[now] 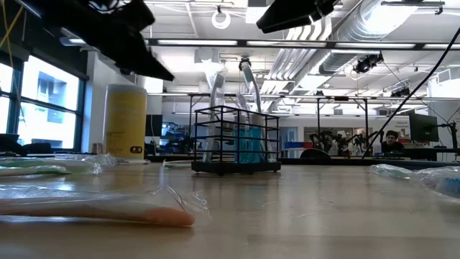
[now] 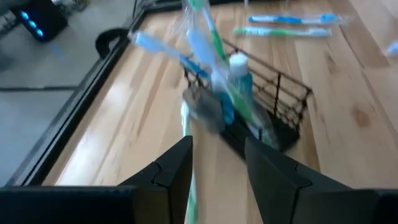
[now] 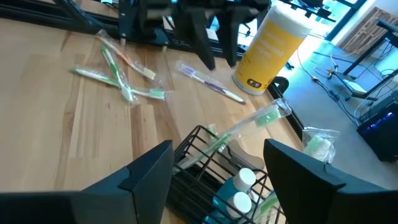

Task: Pick & Place toothbrushing station
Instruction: Put the orange toothbrush into the wire organizer, then put the green toothbrush into the wire organizer

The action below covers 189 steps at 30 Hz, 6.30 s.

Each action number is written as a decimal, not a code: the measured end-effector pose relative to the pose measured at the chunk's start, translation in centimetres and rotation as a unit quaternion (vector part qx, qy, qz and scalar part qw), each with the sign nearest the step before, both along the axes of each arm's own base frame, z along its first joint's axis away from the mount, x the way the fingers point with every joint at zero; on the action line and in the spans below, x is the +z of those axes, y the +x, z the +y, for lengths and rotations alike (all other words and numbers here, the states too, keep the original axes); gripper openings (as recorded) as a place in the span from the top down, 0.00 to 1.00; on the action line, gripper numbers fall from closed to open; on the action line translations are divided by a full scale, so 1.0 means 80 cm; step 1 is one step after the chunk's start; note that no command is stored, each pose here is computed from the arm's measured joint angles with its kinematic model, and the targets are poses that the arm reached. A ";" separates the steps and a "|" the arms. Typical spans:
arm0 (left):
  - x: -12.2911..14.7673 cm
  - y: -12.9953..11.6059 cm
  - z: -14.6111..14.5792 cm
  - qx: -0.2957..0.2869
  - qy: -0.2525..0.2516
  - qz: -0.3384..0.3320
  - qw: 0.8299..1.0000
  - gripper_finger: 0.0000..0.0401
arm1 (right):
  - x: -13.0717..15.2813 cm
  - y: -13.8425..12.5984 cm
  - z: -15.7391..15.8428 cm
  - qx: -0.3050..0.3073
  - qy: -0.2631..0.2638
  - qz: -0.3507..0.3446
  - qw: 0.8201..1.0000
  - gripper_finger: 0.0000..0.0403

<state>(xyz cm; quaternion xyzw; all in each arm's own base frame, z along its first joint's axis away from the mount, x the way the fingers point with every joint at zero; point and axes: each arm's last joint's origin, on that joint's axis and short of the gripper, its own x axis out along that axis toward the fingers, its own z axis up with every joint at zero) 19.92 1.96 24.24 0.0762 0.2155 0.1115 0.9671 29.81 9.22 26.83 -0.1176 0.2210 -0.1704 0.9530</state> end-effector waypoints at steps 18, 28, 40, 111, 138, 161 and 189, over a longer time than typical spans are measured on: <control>-0.046 -0.052 -0.009 0.052 -0.201 0.237 0.949 0.65 | 0.000 0.000 0.000 0.002 0.003 0.000 1.000 0.40; -0.061 -0.069 -0.013 0.133 -0.300 0.315 0.890 0.65 | 0.000 0.000 0.000 0.001 0.003 0.001 1.000 0.40; -0.083 -0.065 -0.014 0.209 -0.348 0.390 0.826 0.65 | -0.002 -0.001 0.000 -0.004 0.010 0.006 1.000 0.40; 0.034 0.037 -0.011 -0.110 -0.103 -0.308 0.939 1.00 | -0.008 -0.003 -0.007 -0.021 0.026 0.023 0.999 0.40; -0.015 0.076 -0.004 -0.071 -0.084 -0.249 0.962 1.00 | -0.026 -0.003 -0.016 -0.007 0.046 0.035 0.998 0.40; -0.068 0.099 -0.002 -0.056 -0.123 -0.178 0.975 1.00 | -0.025 -0.003 -0.016 -0.007 0.046 0.034 0.998 0.40; -0.066 0.099 -0.002 -0.065 -0.086 -0.173 0.979 0.72 | -0.025 -0.003 -0.016 -0.006 0.046 0.033 0.998 0.40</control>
